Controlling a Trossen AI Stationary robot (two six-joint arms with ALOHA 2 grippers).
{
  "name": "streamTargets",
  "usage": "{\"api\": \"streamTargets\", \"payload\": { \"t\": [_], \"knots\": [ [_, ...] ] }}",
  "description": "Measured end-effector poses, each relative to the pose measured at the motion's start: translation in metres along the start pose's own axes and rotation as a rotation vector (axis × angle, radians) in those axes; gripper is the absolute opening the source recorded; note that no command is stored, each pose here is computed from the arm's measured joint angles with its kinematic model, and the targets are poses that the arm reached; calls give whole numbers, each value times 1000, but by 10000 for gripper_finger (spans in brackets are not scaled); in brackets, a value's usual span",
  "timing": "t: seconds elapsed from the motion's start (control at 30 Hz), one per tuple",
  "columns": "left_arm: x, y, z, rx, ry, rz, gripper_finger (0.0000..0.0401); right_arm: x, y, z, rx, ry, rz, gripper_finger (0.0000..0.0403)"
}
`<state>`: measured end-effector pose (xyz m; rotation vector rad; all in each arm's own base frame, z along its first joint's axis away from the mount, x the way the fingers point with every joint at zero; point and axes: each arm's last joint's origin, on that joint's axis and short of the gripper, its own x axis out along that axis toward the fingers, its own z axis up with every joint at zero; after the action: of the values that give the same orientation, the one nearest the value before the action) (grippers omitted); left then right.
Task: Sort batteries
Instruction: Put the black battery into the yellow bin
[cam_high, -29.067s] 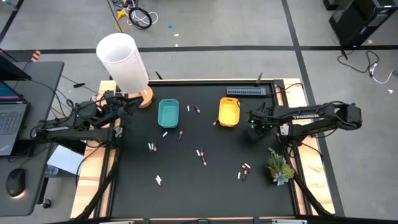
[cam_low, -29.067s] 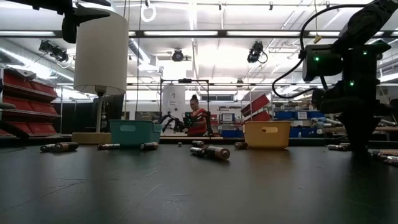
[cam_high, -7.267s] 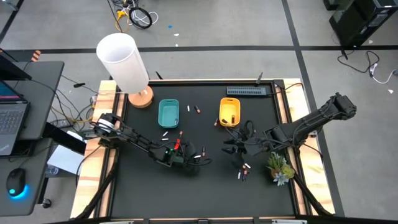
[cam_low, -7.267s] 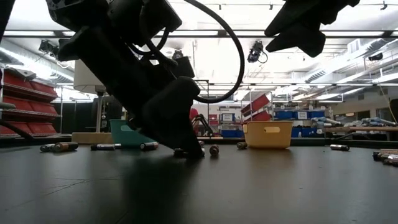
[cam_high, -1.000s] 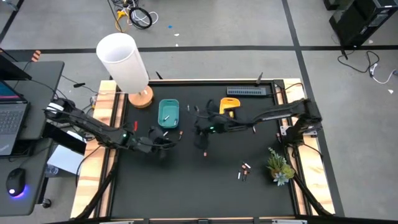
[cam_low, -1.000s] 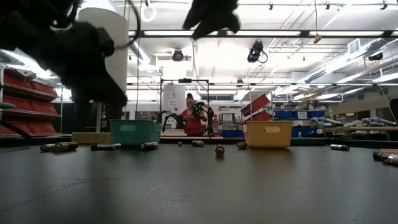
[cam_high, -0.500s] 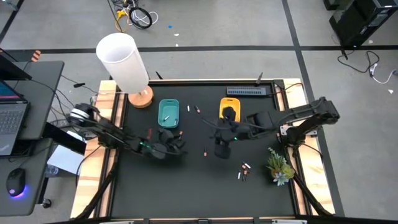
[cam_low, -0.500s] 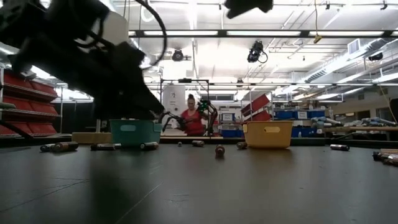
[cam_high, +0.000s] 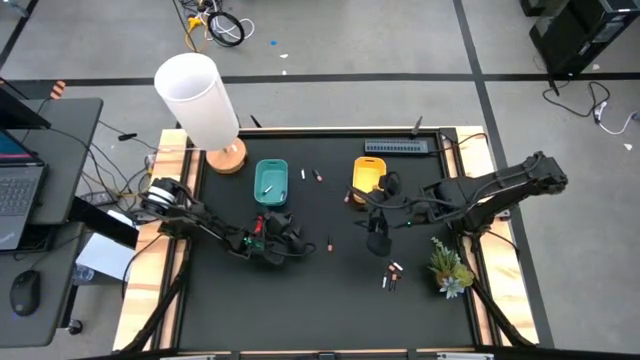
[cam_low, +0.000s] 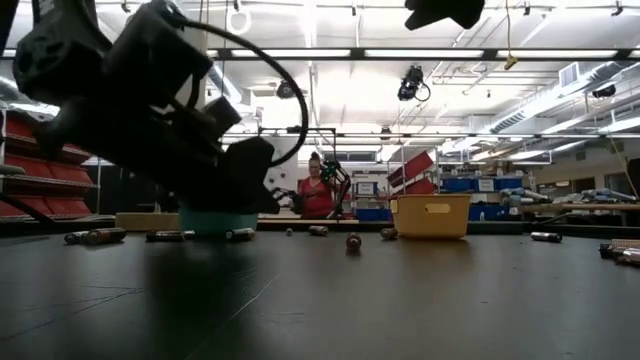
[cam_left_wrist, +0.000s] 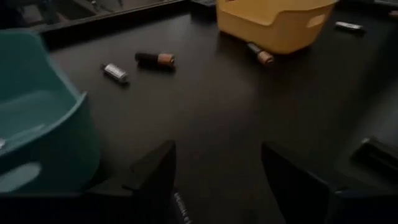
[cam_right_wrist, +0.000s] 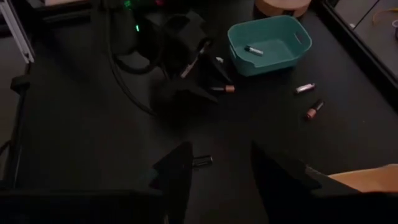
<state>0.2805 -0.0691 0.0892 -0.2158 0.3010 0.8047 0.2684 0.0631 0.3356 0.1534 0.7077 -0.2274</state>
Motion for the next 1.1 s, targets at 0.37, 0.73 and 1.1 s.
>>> {"api": "streamTargets", "payload": {
  "t": [0.37,0.73,1.1],
  "knots": [
    [9,7,-13,-80,-1,65,248,0,1,1,-6,-8,15,171],
    [13,7,-19,-68,79,18,193,0,1,1,-12,-7,16,171],
    [11,9,-24,-9,147,-9,80,-4,-1,1,-13,-9,19,171]
  ]
}}
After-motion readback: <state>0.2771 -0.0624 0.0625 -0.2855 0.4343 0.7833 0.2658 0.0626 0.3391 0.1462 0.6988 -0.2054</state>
